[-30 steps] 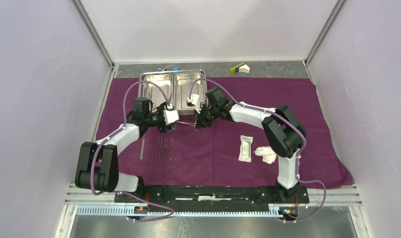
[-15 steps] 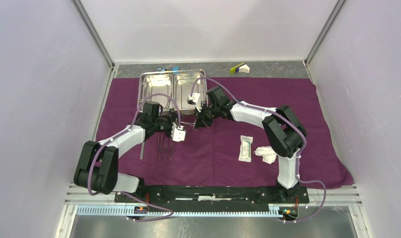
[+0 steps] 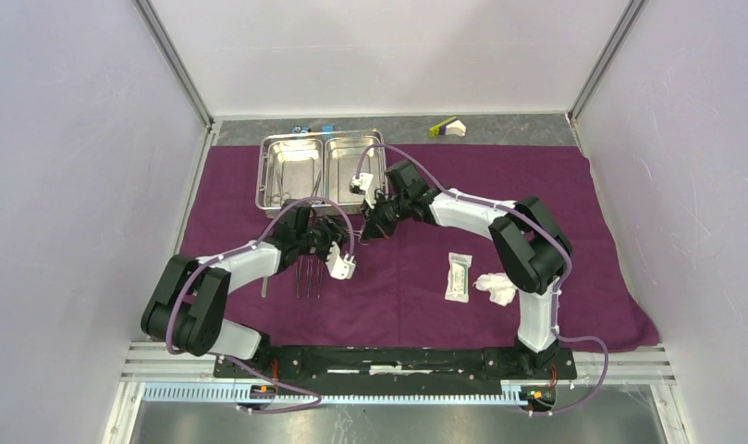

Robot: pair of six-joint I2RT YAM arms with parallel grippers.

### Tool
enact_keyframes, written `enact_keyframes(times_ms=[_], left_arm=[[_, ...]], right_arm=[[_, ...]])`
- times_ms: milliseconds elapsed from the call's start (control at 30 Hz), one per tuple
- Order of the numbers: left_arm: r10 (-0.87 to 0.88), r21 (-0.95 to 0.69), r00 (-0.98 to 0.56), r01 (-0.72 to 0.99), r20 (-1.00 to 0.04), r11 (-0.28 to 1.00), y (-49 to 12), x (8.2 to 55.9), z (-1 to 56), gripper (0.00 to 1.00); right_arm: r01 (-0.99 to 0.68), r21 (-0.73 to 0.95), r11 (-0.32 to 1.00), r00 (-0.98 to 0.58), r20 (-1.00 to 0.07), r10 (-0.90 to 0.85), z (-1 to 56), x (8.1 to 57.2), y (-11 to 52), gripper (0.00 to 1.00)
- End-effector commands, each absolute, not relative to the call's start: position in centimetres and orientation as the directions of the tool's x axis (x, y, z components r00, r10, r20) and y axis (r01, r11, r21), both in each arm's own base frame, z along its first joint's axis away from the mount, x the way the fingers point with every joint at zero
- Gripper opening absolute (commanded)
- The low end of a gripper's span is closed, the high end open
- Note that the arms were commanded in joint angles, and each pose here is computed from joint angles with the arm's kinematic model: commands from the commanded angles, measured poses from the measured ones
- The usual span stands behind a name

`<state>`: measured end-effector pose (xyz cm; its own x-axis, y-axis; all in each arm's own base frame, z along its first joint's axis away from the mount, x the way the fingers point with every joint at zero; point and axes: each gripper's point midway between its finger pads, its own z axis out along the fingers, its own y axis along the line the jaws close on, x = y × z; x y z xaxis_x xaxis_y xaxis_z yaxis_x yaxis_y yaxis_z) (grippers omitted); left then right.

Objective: Open and lay out the surgical kit
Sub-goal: Place the medical item in the surgical kit.

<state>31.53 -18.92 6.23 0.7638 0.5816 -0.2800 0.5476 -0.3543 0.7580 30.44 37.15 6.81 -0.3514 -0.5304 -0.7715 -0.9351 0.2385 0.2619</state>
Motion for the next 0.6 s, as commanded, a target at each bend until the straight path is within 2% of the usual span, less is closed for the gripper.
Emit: enact_keyframes(times_ms=[0, 433, 567], left_arm=[[0.582, 0.816, 0.8, 0.428, -0.142, -0.389, -19.1, 33.3, 7.1, 0.52], [0.607, 0.84, 0.794, 0.354, -0.038, -0.411, -18.4, 34.5, 6.7, 0.22], [0.593, 0.85, 0.805, 0.321, -0.013, -0.418, -18.9, 34.4, 6.9, 0.06]], right_arm=[[-0.946, 0.243, 0.213, -0.318, -0.816, -0.483, 9.1, 30.8, 37.7, 0.0], [-0.945, 0.257, 0.203, -0.325, -0.814, -0.482, 9.0, 30.2, 37.5, 0.0], [-0.945, 0.26, 0.197, -0.325, -0.814, -0.481, 8.9, 30.1, 37.5, 0.0]])
